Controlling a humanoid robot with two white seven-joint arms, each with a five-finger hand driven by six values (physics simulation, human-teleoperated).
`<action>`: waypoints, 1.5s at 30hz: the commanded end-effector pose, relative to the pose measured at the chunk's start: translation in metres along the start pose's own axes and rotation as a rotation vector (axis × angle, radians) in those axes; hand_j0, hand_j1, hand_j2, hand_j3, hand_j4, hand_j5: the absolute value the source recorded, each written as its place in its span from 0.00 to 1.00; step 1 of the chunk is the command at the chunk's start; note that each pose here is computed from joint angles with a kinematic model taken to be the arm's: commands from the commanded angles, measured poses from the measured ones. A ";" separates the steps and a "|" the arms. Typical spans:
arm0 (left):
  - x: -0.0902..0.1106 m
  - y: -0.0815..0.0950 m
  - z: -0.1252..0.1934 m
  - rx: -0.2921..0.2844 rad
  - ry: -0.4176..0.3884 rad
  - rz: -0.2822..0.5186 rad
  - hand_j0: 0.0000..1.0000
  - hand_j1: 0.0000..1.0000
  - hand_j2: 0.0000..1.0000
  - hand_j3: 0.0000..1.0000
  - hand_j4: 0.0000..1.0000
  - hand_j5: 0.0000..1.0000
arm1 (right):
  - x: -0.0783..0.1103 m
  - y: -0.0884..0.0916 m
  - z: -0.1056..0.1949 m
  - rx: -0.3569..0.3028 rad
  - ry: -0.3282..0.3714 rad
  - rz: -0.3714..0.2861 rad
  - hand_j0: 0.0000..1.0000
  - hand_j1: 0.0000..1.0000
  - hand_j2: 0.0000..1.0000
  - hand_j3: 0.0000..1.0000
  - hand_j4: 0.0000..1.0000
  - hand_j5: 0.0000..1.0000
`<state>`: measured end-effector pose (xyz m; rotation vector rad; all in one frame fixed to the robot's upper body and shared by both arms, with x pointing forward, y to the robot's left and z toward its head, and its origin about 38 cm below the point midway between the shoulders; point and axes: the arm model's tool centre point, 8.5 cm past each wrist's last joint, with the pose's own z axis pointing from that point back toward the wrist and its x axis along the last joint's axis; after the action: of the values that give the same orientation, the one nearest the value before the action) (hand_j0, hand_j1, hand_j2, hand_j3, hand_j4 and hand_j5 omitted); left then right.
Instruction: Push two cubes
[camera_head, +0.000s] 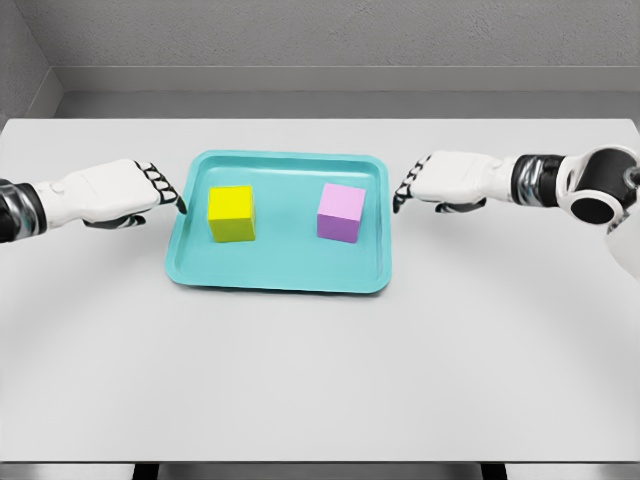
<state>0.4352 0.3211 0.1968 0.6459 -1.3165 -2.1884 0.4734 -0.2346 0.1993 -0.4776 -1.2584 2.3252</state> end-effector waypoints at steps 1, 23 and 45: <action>0.001 -0.001 -0.003 -0.007 -0.004 0.010 0.70 0.70 0.70 0.70 0.70 0.70 | 0.004 0.005 -0.009 0.014 -0.013 -0.009 0.68 0.68 0.68 0.68 0.68 0.68; 0.010 0.002 -0.018 0.015 -0.031 0.025 0.70 0.70 0.70 0.70 0.70 0.70 | 0.011 -0.004 -0.040 0.016 -0.037 -0.018 0.66 0.66 0.66 0.66 0.66 0.66; 0.019 0.008 -0.029 0.025 -0.056 0.028 0.70 0.70 0.70 0.70 0.70 0.70 | 0.017 -0.018 -0.055 0.003 -0.058 -0.006 0.64 0.64 0.64 0.64 0.64 0.64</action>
<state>0.4409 0.2883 0.1907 0.5777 -1.3814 -2.1693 0.4899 -0.1791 0.1846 -0.4114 -1.2796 2.3577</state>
